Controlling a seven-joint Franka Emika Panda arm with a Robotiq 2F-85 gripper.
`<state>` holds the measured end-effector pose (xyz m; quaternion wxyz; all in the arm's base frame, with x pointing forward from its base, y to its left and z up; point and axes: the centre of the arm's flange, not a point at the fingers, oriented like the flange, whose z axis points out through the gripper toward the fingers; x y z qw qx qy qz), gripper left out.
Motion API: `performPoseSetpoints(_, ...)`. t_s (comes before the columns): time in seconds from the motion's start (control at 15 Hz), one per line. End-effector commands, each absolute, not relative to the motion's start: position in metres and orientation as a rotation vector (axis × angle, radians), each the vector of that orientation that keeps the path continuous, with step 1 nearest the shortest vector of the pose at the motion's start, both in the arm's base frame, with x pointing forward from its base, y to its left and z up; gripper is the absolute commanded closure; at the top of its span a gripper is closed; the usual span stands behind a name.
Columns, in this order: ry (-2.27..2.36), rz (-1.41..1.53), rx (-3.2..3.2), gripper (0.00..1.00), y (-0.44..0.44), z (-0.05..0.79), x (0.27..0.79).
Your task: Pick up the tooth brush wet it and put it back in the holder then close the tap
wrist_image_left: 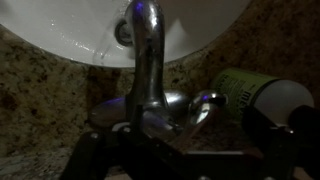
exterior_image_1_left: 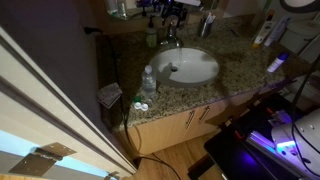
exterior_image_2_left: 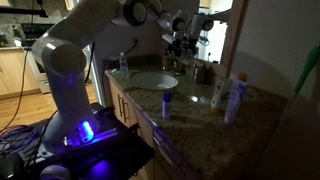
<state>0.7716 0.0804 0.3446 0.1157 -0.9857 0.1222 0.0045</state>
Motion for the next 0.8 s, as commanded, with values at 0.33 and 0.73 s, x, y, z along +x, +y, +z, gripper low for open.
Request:
performPoseSetpoints(0.33, 0.355, 0.142, -2.874, 0.00, 0.077, 0.348, 0.767)
performPoseSetpoints(0.73, 0.360, 0.129, -2.890, 0.25, 0.077, 0.346, 0.763)
